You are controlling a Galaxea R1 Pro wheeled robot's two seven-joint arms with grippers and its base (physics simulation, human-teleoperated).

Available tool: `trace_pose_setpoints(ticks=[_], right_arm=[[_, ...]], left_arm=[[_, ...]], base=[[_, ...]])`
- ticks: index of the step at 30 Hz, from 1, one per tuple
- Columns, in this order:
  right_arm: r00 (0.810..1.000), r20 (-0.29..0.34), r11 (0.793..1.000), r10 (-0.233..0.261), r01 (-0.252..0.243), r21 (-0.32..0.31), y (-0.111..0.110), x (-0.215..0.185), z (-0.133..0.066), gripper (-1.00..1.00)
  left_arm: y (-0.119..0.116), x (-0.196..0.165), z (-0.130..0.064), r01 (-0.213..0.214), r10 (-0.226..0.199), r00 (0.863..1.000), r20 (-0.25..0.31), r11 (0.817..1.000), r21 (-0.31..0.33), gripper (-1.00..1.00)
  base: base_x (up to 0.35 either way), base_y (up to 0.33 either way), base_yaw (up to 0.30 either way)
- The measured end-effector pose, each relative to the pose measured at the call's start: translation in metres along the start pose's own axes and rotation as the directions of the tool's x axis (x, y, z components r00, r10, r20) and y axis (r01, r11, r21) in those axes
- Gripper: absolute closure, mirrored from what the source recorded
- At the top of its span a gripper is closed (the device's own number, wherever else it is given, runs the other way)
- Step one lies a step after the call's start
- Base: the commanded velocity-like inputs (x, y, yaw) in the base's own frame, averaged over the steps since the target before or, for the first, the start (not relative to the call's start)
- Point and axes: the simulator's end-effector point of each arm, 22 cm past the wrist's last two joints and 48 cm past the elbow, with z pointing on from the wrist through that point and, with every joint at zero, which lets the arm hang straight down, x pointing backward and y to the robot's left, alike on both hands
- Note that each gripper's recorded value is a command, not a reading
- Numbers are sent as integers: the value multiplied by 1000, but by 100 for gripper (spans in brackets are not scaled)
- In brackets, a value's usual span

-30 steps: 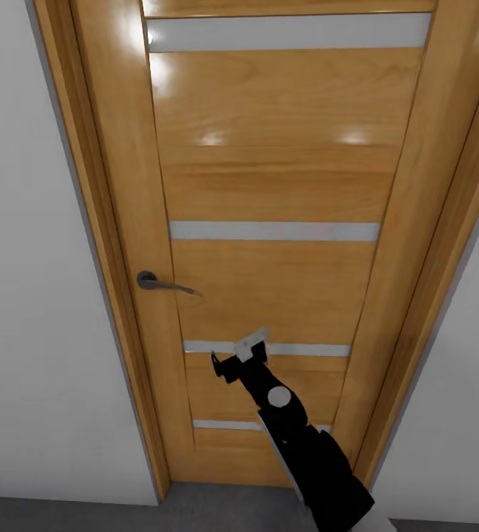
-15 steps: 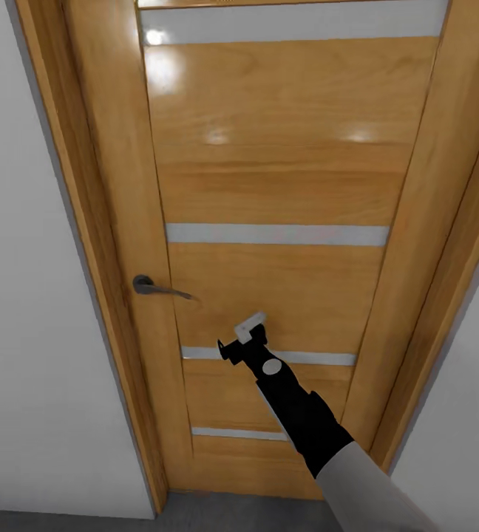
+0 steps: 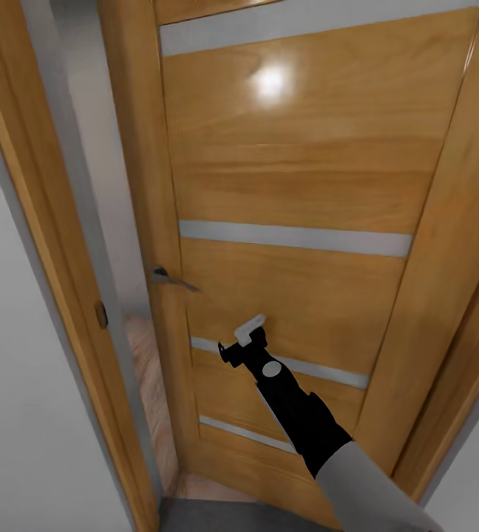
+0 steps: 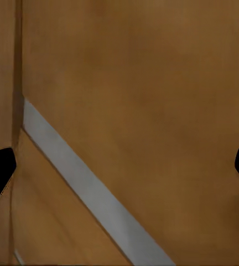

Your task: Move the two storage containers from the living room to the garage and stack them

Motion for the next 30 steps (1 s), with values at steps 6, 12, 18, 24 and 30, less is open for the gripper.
trace_pose_setpoints(ticks=[6, 12, 18, 24, 30], right_arm=[[999, -21, 999, -49, 49, 8, 0, 15, 3, -100], [994, -51, 994, -94, 97, 45, -24, 22, 20, -100], [987, -98, 977, -128, 142, 158, -68, 27, 33, -100], [977, -153, 955, -149, 183, 232, -111, 24, 43, -100], [985, -159, 940, -69, 117, 322, -160, 9, 44, -100]], left_arm=[[0, 0, 0, 0, 0, 1000, 0, 1000, 0, -100], [0, 0, 0, 0, 0, 1000, 0, 1000, 0, -100], [0, 0, 0, 0, 0, 1000, 0, 1000, 0, -100], [0, 0, 0, 1, -1, 1000, 0, 1000, 0, -100], [1, 0, 0, 1, -1, 1000, 1, 1000, -1, -100]], base=[[321, -7, 0], [320, -74, 0], [309, -109, 0], [260, -106, 0], [37, -16, 0]])
